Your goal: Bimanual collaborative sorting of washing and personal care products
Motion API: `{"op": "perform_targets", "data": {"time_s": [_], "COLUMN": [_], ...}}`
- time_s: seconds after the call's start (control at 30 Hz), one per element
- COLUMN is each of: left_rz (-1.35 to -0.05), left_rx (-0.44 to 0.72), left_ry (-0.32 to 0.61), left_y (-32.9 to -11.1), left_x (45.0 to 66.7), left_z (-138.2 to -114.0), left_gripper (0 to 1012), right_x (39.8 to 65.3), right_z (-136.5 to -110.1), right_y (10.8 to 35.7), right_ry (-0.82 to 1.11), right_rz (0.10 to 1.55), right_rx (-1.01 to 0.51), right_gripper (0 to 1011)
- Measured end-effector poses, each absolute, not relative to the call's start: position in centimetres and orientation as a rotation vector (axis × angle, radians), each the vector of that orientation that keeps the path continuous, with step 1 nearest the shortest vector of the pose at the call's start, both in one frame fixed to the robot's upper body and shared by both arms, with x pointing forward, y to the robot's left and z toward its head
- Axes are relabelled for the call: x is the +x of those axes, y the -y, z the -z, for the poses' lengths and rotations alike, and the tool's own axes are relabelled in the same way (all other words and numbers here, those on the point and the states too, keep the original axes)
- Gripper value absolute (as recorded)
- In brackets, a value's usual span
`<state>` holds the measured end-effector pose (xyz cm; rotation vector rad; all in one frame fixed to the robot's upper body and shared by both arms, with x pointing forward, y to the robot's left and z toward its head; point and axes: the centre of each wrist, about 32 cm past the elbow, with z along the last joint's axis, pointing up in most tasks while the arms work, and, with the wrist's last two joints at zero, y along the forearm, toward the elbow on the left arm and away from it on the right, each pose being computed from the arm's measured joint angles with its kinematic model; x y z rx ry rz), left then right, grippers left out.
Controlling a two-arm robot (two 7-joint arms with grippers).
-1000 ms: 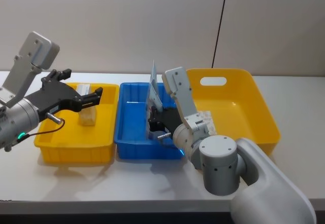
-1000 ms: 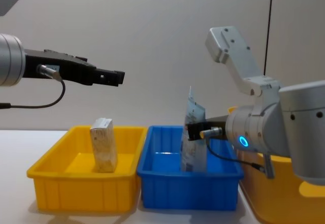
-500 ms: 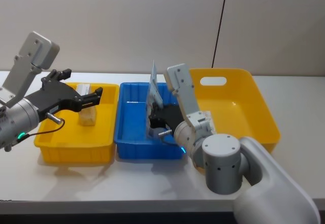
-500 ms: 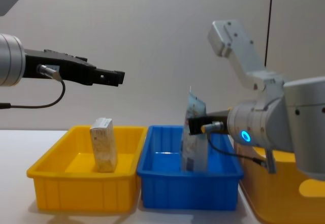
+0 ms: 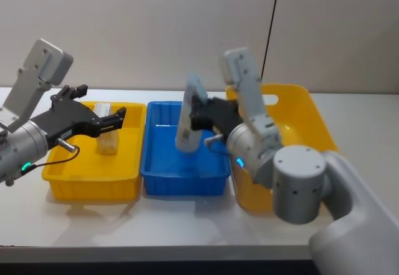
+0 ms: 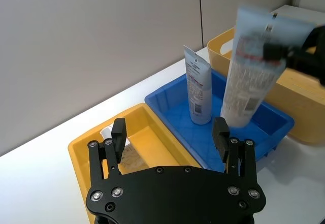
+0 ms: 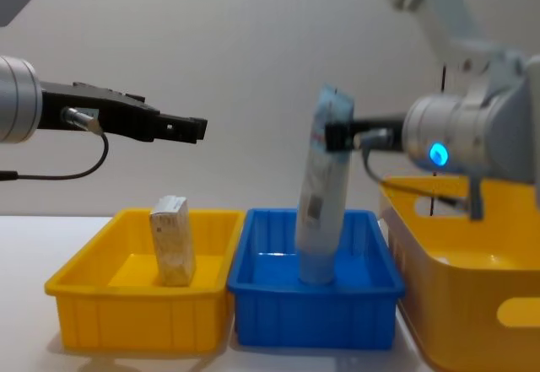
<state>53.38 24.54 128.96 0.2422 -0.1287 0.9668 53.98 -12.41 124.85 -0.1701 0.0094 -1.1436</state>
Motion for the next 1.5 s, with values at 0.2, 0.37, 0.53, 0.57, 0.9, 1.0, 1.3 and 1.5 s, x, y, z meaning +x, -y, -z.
{"op": "perform_targets", "data": {"time_s": [0.2, 0.37, 0.53, 0.57, 0.9, 1.0, 1.3, 1.5], "left_rz": [-0.967, -0.967, -0.967, -0.967, -0.967, -0.967, -0.967, -0.967], "left_rx": [0.242, 0.242, 0.242, 0.242, 0.242, 0.242, 0.242, 0.242], "left_ry": [0.129, 0.129, 0.129, 0.129, 0.129, 0.129, 0.129, 0.129], "left_y": [-24.5, -24.5, -24.5, -24.5, -24.5, -24.5, -24.5, -24.5], "left_x": [53.4, 53.4, 53.4, 53.4, 53.4, 53.4, 53.4, 53.4], "left_z": [-129.0, -129.0, -129.0, -129.0, -129.0, -129.0, -129.0, -129.0], "left_gripper": [1001, 1001, 1001, 1001, 1001, 1001, 1001, 1001], "right_x": [53.6, 53.5, 53.4, 53.5, 53.9, 54.1, 54.8, 55.5], "right_z": [-127.0, -128.3, -129.1, -129.2, -129.3, -129.2, -128.7, -127.8], "right_y": [14.1, 15.8, 17.4, 17.8, 20.3, 20.9, 21.8, 22.3], "right_ry": [0.018, 0.036, 0.048, 0.049, 0.047, 0.044, 0.036, 0.022], "right_rz": [1.142, 1.162, 1.198, 1.207, 1.285, 1.306, 1.353, 1.388], "right_rx": [-0.108, -0.071, -0.051, -0.049, -0.064, -0.076, -0.106, -0.150], "right_gripper": [58, 58, 58, 58, 58, 58, 50, 50]}}
